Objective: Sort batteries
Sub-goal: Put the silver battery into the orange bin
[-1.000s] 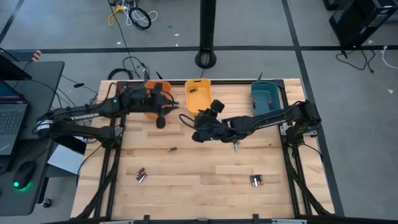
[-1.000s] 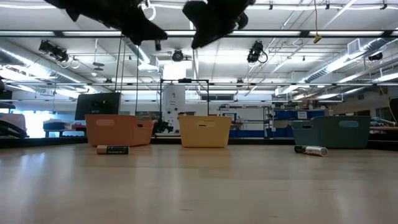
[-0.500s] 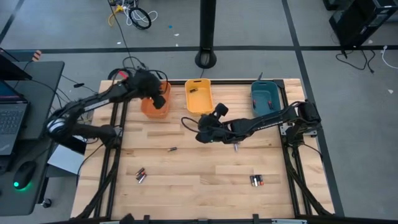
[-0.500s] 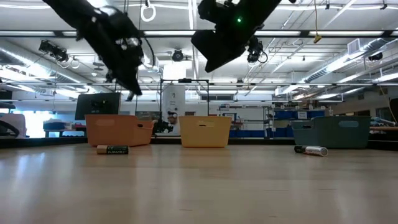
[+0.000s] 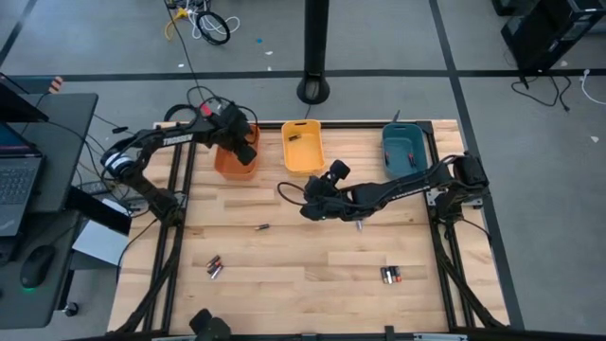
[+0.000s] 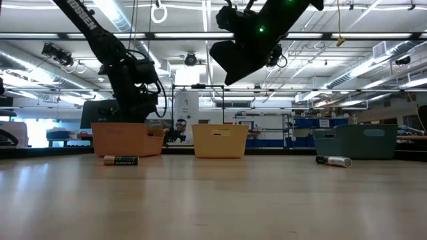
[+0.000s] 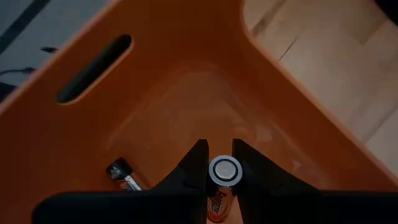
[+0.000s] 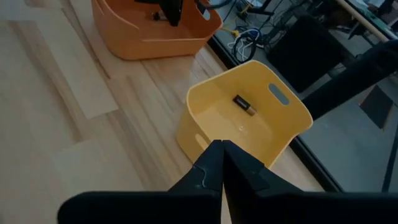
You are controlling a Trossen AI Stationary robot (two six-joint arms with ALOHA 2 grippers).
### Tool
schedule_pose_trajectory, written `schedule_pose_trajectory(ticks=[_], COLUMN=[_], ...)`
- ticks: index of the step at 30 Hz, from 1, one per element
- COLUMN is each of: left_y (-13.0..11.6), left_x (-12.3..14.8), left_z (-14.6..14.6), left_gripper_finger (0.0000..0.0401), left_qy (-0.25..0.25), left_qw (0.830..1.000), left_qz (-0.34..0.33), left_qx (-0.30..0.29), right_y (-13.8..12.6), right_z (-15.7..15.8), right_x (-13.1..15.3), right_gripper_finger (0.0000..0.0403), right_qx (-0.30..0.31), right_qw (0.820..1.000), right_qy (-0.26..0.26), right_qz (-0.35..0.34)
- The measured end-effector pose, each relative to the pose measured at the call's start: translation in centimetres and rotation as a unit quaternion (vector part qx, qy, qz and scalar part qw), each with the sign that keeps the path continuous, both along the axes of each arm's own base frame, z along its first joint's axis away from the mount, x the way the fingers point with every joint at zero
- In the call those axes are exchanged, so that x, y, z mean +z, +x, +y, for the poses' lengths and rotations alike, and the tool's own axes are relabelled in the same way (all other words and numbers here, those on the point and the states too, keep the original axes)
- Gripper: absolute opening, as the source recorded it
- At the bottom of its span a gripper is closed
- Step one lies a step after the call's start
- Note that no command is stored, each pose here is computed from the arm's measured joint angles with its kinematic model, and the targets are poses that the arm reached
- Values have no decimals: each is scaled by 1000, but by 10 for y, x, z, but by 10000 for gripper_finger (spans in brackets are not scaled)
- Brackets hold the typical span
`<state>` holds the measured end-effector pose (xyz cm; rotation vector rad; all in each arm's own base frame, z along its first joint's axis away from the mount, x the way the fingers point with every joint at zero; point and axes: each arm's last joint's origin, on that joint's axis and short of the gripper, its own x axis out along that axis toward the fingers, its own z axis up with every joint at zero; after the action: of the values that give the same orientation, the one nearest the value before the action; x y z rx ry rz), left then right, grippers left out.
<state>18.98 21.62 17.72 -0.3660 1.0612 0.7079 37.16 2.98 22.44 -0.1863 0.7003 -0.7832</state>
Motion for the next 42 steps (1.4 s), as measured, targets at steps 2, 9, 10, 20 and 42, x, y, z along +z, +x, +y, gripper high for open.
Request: schedule_pose_trajectory(ticks=[2,9,10,20,42], left_y=[-1,-2,-2,-2,-2], left_x=[-2,-3,-3,-3,-3], left_z=[-1,-3,-3,-3,-2], left_gripper_finger=[54,54,54,67,113], left_qy=[-7,-18,-19,-18,-14], left_qw=[1000,1000,1000,1000,1000], left_qz=[7,17,17,18,15], left_qx=[1,5,5,5,5], right_y=[0,0,0,0,0], right_z=[1,2,2,3,3], right_x=[0,0,0,0,0], right_gripper_finger=[10,26,26,14,22], right_qx=[2,1,1,3,3], right_qw=[1000,1000,1000,1000,1000], right_qy=[0,2,2,2,1], right_qz=[0,-3,-3,-3,-2])
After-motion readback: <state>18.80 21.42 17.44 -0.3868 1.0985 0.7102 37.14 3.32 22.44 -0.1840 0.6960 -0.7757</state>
